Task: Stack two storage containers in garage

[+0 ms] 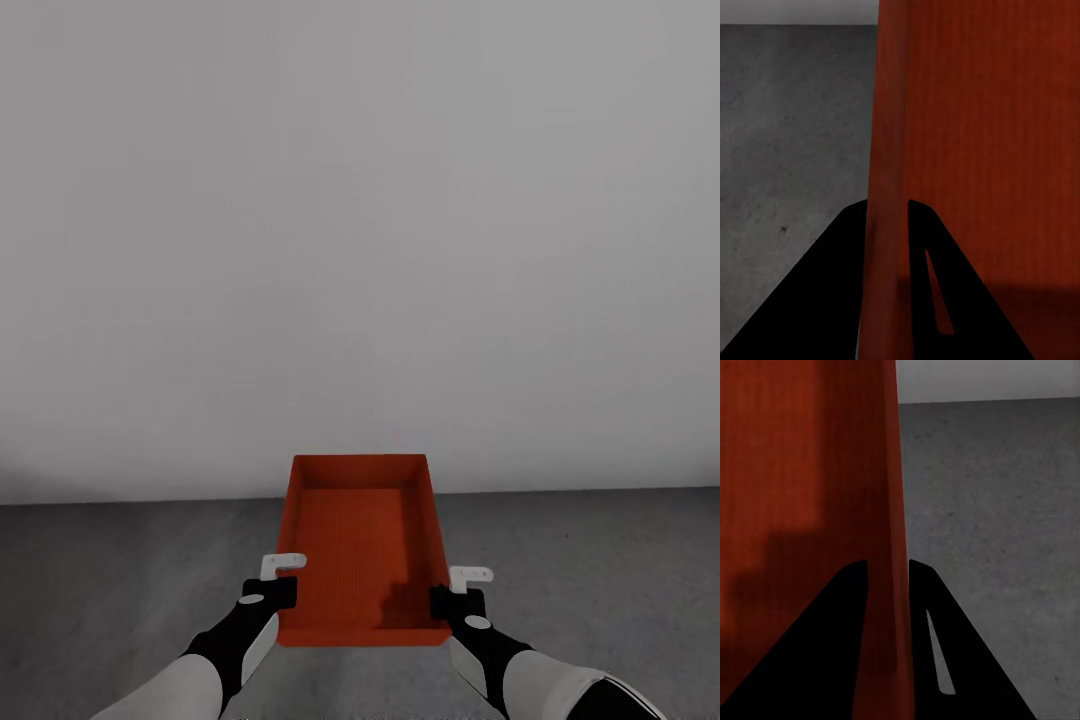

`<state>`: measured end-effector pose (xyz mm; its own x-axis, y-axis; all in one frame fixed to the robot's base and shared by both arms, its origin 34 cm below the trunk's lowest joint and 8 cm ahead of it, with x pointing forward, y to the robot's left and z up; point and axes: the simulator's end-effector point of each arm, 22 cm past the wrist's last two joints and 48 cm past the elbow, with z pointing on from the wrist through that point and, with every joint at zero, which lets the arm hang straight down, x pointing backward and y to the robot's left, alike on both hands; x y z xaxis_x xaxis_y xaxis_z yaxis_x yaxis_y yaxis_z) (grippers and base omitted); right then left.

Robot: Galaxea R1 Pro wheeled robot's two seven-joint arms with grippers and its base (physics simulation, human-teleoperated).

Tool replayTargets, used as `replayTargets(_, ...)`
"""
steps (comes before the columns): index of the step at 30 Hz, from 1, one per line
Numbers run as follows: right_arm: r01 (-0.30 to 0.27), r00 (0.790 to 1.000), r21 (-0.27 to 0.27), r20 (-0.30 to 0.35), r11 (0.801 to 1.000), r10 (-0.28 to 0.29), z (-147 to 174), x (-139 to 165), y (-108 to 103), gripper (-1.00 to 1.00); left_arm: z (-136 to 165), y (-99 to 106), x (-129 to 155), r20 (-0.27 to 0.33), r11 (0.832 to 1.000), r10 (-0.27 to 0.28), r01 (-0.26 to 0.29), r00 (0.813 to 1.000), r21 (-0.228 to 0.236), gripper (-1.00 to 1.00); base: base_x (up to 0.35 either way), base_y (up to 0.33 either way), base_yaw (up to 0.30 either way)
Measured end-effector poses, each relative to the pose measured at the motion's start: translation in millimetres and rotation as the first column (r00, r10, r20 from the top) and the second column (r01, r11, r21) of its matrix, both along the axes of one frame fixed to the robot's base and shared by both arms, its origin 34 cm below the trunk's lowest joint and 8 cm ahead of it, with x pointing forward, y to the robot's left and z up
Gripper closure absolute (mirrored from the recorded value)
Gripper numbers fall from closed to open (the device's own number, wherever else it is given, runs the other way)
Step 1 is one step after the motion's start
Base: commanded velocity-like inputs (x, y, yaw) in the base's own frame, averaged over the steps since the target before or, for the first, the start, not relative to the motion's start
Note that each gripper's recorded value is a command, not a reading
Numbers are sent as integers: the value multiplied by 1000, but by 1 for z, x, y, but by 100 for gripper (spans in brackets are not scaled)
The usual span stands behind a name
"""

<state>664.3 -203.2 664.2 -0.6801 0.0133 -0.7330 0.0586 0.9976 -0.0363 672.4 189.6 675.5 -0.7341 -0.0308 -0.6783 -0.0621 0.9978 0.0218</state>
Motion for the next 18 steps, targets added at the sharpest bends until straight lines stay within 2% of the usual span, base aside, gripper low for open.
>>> replayTargets(18,0,1000,0,-28,1000,0,-15,-6,0,100,-15,0,-6,-28,1000,0,0,1000,0,100,0,0,0)
